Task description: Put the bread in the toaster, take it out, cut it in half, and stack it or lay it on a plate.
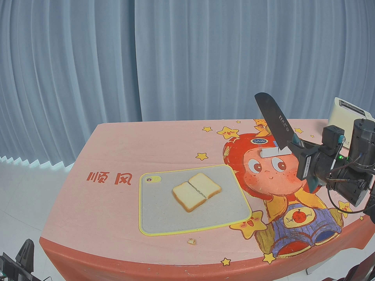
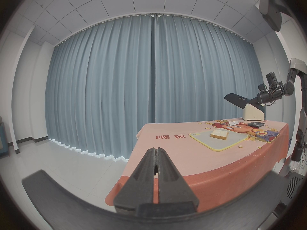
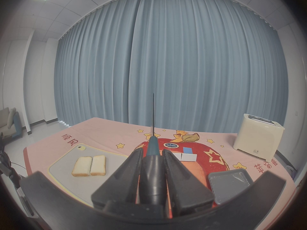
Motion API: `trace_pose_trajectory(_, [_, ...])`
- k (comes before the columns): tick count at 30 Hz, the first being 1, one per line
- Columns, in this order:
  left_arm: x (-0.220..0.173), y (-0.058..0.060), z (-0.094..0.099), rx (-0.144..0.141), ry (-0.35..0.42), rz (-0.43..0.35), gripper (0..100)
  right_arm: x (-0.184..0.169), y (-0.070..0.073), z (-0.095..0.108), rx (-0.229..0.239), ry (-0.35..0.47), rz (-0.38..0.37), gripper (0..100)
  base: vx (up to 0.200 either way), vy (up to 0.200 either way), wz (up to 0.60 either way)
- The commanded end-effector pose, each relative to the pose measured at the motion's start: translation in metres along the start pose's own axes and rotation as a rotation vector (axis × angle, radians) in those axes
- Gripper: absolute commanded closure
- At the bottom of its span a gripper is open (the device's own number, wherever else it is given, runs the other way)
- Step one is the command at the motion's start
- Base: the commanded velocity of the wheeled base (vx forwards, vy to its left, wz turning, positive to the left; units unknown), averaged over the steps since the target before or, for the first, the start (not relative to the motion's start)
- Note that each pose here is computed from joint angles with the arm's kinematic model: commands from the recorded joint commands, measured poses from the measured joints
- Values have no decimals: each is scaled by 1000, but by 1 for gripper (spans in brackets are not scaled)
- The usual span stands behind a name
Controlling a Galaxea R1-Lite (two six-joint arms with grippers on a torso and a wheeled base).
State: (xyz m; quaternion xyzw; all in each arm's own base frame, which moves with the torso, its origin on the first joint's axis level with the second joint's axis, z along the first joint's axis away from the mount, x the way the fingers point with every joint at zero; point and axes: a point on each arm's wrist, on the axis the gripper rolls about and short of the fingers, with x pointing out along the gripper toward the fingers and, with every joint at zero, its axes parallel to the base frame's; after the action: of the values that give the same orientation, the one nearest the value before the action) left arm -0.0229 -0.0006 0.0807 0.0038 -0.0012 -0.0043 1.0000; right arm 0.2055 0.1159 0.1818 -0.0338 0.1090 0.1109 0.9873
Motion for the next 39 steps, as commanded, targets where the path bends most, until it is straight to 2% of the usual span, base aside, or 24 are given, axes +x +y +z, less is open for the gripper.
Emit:
trace_pose_trajectory(1, [0, 0, -5, 0, 2, 1, 100, 2, -4, -1, -1, 5, -15, 100, 0, 0, 0])
trace_pose_trajectory(18, [0, 0, -5, 0, 2, 1, 100, 7, -3, -6, -3, 28, -19, 100, 0, 0, 0])
trace_pose_trajectory(39, [0, 0, -5, 0, 2, 1, 100, 16, -12, -10, 8, 53, -38, 100, 0, 0, 0])
